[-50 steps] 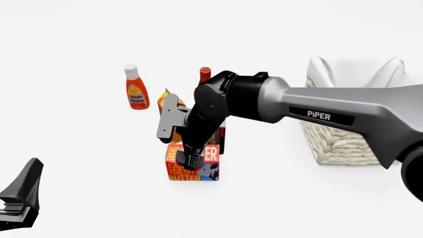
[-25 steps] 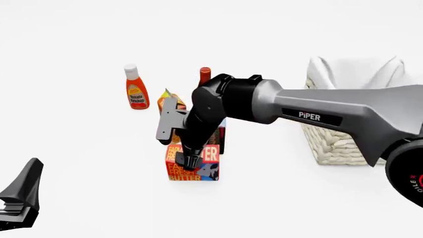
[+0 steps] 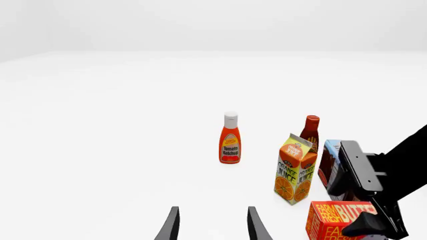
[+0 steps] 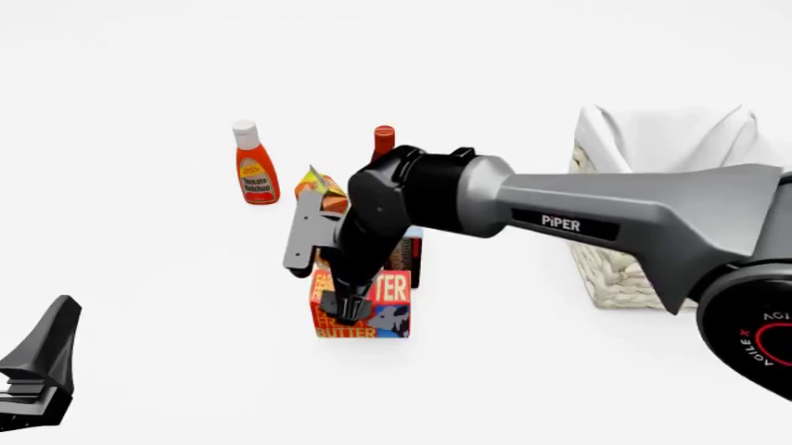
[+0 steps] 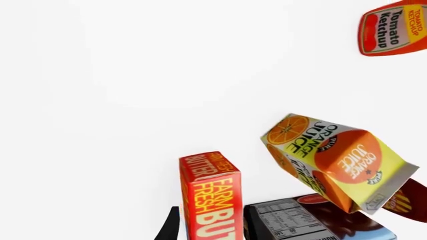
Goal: Pick the butter and place it in the basket.
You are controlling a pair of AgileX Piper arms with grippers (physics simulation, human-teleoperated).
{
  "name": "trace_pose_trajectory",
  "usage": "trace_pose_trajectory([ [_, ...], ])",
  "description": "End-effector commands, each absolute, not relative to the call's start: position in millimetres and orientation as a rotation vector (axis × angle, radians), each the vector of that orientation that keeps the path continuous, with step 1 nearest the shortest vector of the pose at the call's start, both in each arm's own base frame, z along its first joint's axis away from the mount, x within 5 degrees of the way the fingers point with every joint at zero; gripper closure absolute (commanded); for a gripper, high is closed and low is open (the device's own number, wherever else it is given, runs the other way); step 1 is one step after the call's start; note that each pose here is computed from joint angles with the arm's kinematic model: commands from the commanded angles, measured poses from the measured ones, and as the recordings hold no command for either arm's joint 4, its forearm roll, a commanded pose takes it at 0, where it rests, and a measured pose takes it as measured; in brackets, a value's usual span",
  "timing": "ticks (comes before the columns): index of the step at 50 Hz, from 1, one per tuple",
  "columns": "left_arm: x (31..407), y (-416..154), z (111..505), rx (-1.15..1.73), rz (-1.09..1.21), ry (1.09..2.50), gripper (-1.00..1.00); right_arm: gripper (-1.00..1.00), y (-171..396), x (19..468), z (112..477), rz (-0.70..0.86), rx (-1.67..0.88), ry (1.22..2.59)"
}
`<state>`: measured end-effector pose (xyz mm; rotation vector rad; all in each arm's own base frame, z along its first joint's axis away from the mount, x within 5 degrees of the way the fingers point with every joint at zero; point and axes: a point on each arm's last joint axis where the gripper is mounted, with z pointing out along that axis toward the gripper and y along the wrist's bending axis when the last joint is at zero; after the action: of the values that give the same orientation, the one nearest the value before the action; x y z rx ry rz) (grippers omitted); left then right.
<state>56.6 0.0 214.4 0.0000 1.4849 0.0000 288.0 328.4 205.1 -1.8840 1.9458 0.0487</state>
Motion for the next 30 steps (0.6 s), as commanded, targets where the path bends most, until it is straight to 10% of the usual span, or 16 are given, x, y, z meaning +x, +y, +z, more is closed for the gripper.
trace_pose_trajectory([
  [1,56.6,0.0,214.4,0.000,0.000,1.485,-1.00,-1.00,332.8,286.9,200.9,0.053,-1.891,1.951],
  [30,56.6,0.0,214.4,0.000,0.000,1.485,-1.00,-1.00,331.1,289.1,194.9,0.048,-1.899,1.960],
])
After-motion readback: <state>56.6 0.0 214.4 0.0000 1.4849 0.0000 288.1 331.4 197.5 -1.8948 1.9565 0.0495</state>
